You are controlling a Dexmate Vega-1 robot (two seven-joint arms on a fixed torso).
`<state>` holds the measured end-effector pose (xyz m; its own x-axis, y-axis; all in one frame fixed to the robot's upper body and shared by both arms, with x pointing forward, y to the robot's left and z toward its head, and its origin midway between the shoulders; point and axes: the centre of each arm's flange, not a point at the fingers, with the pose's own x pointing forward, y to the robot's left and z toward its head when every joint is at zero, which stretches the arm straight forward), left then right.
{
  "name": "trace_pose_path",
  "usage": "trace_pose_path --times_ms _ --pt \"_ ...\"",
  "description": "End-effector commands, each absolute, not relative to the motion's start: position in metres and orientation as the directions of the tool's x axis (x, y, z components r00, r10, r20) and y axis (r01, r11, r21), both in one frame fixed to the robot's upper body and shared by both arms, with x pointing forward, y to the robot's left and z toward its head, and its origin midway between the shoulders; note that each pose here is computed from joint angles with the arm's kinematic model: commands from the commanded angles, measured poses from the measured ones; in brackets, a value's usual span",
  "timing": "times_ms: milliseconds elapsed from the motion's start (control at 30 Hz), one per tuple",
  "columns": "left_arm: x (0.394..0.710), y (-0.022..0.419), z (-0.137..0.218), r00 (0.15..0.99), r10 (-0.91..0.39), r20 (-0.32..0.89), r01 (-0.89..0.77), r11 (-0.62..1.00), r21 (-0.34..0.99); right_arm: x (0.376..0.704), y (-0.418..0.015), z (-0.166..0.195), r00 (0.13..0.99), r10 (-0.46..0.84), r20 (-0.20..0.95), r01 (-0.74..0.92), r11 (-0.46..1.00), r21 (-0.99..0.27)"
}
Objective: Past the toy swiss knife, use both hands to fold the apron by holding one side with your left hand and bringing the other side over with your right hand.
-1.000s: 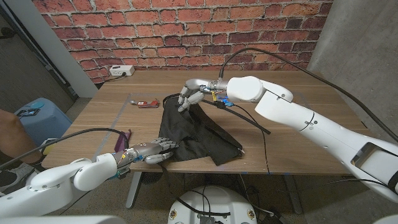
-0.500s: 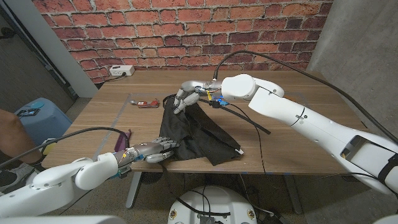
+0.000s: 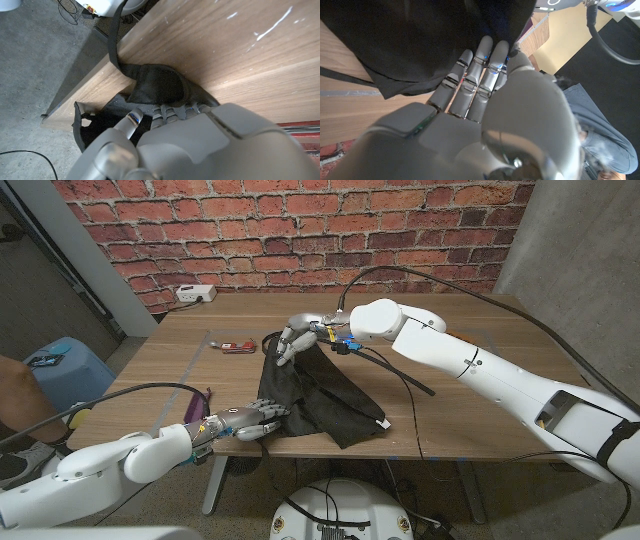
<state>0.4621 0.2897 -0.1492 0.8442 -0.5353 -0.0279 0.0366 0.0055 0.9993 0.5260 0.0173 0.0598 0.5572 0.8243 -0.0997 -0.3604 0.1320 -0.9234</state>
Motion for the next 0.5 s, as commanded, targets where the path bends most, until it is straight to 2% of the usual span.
trace_pose_path --times_ms 33,500 --pt "0.4626 0.2861 -0.1472 0.839 -0.544 -0.026 0.034 0.005 0.999 0.5387 0.024 0.0472 0.534 0.831 -0.154 -0.437 0.116 -0.892" --pt "0.4611 0.2836 -0.1478 0.836 -0.548 -0.016 0.028 0.013 1.0 0.5408 0.0316 0.0393 0.518 0.837 -0.176 -0.467 0.104 -0.878"
